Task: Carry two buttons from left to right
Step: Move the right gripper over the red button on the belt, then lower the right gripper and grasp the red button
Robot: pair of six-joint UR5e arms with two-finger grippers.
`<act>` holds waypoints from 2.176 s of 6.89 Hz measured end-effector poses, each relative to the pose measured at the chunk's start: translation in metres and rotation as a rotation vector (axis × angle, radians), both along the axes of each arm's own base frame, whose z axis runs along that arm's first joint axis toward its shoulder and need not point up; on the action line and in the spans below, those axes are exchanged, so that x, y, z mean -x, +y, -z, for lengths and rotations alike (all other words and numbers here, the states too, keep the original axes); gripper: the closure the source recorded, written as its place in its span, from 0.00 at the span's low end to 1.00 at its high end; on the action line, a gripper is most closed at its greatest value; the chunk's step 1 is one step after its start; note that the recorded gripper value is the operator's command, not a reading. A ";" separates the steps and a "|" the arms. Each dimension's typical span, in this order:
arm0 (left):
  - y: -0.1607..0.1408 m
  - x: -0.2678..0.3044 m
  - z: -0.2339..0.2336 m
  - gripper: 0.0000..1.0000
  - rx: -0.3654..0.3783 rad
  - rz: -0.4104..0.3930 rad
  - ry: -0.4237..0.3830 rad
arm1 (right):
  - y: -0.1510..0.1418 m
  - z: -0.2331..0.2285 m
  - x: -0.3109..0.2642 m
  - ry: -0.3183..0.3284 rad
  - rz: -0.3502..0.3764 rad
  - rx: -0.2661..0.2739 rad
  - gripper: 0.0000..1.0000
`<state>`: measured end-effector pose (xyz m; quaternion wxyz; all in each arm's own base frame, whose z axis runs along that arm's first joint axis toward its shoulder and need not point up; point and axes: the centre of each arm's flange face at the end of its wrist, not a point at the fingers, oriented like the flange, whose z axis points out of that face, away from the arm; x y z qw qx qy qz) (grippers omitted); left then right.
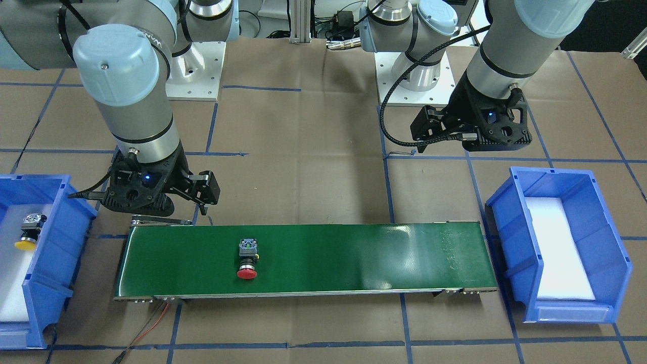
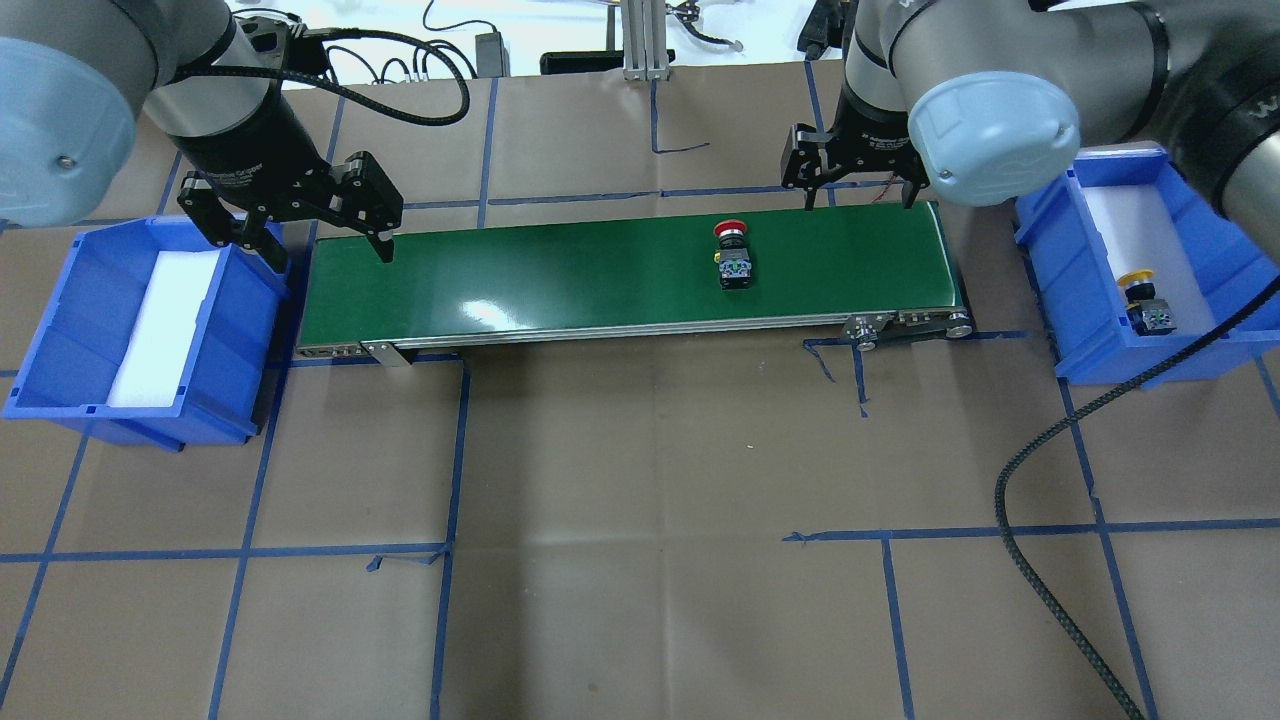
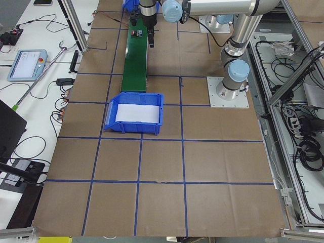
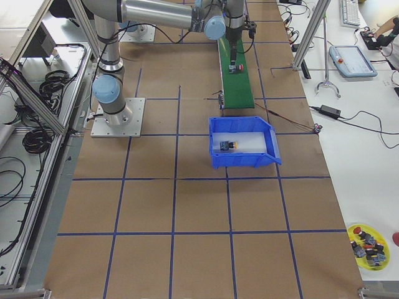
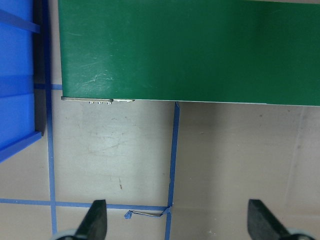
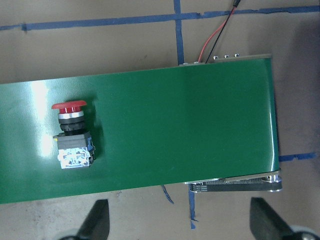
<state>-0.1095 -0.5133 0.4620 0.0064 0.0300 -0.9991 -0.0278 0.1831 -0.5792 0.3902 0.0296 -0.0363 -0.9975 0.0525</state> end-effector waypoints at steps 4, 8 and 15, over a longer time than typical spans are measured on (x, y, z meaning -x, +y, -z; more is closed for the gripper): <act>0.000 0.000 0.000 0.00 0.000 0.000 0.000 | -0.035 0.056 -0.011 -0.066 -0.012 0.024 0.00; 0.000 0.000 0.000 0.00 0.000 0.000 0.000 | -0.052 0.109 -0.030 -0.064 -0.035 0.023 0.01; 0.000 0.000 0.001 0.00 -0.002 -0.004 0.000 | -0.040 0.139 -0.014 -0.042 -0.024 -0.063 0.96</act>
